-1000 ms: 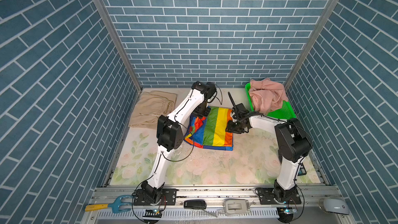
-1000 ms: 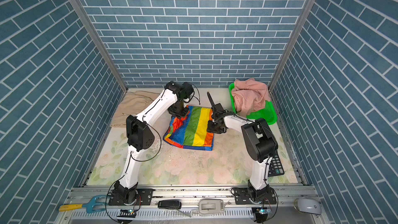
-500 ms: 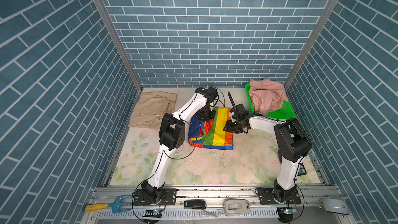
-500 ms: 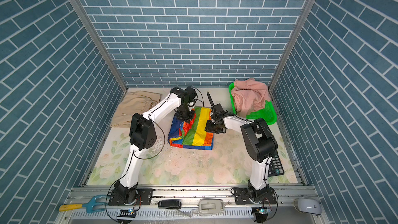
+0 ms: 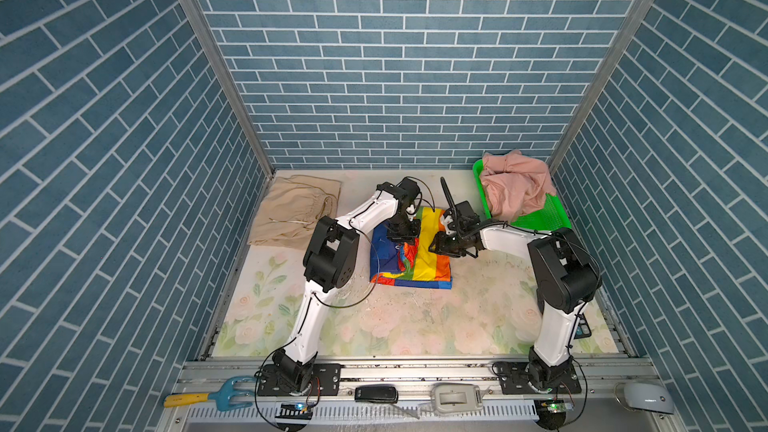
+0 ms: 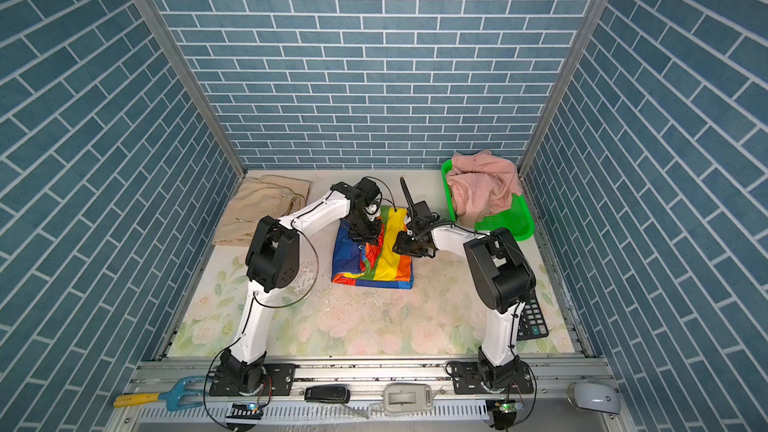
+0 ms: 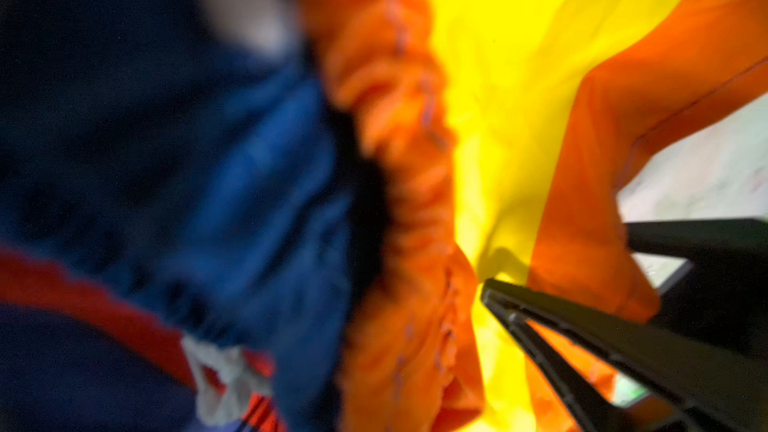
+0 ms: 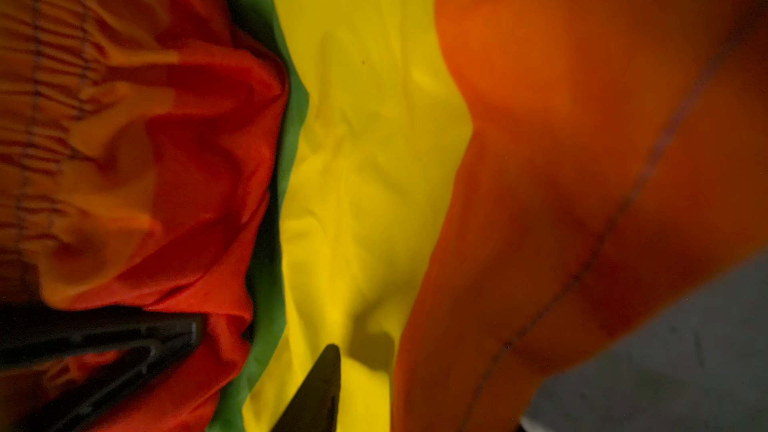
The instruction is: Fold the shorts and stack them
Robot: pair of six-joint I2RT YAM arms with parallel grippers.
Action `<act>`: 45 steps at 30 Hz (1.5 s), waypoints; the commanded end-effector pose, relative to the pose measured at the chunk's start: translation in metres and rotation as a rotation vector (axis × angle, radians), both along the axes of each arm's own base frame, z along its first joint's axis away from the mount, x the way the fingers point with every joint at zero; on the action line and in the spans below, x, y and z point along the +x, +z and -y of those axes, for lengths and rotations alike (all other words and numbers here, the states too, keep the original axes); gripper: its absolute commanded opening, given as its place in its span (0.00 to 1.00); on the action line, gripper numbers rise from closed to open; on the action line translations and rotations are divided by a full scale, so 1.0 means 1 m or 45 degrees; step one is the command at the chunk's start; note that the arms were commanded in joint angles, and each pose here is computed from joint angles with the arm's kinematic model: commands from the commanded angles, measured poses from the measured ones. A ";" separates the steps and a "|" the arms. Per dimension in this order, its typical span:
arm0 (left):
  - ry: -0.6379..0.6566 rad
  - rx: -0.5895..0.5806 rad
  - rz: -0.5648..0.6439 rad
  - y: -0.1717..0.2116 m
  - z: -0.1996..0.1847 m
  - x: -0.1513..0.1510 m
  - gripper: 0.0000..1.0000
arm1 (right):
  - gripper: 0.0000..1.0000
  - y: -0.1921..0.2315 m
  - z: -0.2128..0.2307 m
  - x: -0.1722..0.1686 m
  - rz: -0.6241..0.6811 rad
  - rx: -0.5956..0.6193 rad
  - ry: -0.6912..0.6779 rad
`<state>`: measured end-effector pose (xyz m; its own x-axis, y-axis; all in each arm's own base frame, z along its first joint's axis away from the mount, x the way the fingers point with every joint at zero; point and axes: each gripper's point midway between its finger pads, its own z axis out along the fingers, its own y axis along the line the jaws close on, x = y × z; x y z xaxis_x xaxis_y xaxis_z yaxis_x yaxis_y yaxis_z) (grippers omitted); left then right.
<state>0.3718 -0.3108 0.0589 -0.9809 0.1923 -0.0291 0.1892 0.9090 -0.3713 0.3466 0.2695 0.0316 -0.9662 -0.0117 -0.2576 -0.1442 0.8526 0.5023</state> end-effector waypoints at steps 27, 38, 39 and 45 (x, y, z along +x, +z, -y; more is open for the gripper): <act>0.562 -0.781 0.521 0.142 -0.085 0.037 1.00 | 0.99 0.065 -0.035 -0.006 0.207 -0.355 0.151; 0.631 -0.787 0.435 0.116 -0.093 0.027 1.00 | 0.90 0.022 -0.048 -0.008 0.137 -0.607 0.259; 0.636 -0.788 0.424 0.114 -0.093 0.026 1.00 | 0.84 0.022 -0.046 -0.007 0.143 -0.623 0.259; 0.681 -0.806 0.362 0.097 -0.091 0.020 1.00 | 0.60 0.042 -0.039 -0.004 0.220 -0.602 0.225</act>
